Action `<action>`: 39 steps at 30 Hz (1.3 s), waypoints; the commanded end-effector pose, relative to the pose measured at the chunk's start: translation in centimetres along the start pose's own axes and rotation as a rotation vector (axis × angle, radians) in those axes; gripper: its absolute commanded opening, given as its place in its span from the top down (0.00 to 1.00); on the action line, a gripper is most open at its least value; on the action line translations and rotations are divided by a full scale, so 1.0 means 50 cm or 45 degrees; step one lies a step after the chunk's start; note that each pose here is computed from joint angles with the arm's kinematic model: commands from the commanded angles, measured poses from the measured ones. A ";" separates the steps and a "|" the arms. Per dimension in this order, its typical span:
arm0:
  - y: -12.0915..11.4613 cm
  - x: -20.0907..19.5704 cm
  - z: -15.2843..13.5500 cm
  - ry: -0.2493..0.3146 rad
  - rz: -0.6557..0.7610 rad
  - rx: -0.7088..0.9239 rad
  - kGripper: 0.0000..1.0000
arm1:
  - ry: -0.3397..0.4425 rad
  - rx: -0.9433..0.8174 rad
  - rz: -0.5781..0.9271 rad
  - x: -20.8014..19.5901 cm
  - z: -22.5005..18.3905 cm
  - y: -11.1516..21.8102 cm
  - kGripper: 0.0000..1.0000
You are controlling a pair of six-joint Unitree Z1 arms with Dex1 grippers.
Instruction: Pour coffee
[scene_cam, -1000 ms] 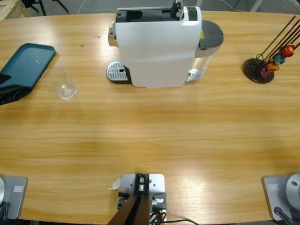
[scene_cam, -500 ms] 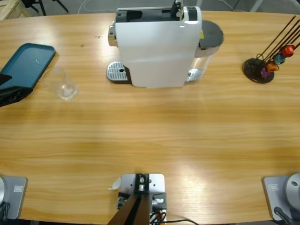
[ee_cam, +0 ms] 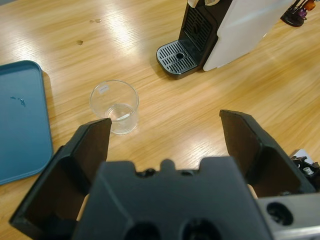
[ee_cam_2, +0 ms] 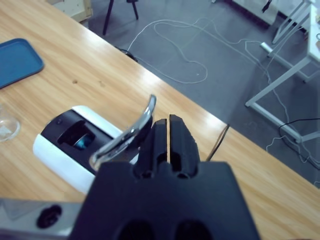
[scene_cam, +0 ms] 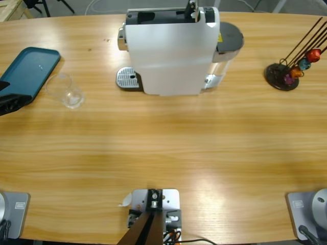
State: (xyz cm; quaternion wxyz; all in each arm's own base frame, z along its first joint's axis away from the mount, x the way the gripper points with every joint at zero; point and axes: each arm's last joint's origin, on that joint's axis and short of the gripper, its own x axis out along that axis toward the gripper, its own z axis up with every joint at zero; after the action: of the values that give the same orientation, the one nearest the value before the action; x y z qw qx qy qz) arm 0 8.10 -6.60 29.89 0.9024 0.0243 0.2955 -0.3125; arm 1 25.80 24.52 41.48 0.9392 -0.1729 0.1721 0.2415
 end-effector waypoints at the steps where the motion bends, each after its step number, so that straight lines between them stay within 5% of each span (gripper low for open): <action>1: -0.001 -0.004 -0.007 0.015 -0.018 0.017 0.06 | 0.068 -0.090 0.022 0.028 -0.001 0.052 1.00; 8: -0.001 -0.007 -0.007 0.007 -0.019 0.017 0.06 | 0.073 -0.105 0.077 0.008 0.005 0.125 1.00; 39: -0.001 -0.005 -0.007 0.011 -0.014 0.015 0.05 | 0.282 -0.122 0.261 0.207 -0.105 0.251 1.00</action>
State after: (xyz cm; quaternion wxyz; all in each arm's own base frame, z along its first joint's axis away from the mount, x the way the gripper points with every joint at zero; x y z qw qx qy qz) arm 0 8.10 -6.60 29.89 0.9024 0.0242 0.2955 -0.3128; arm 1 26.33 33.28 37.62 0.9138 -0.1908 0.2050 0.2941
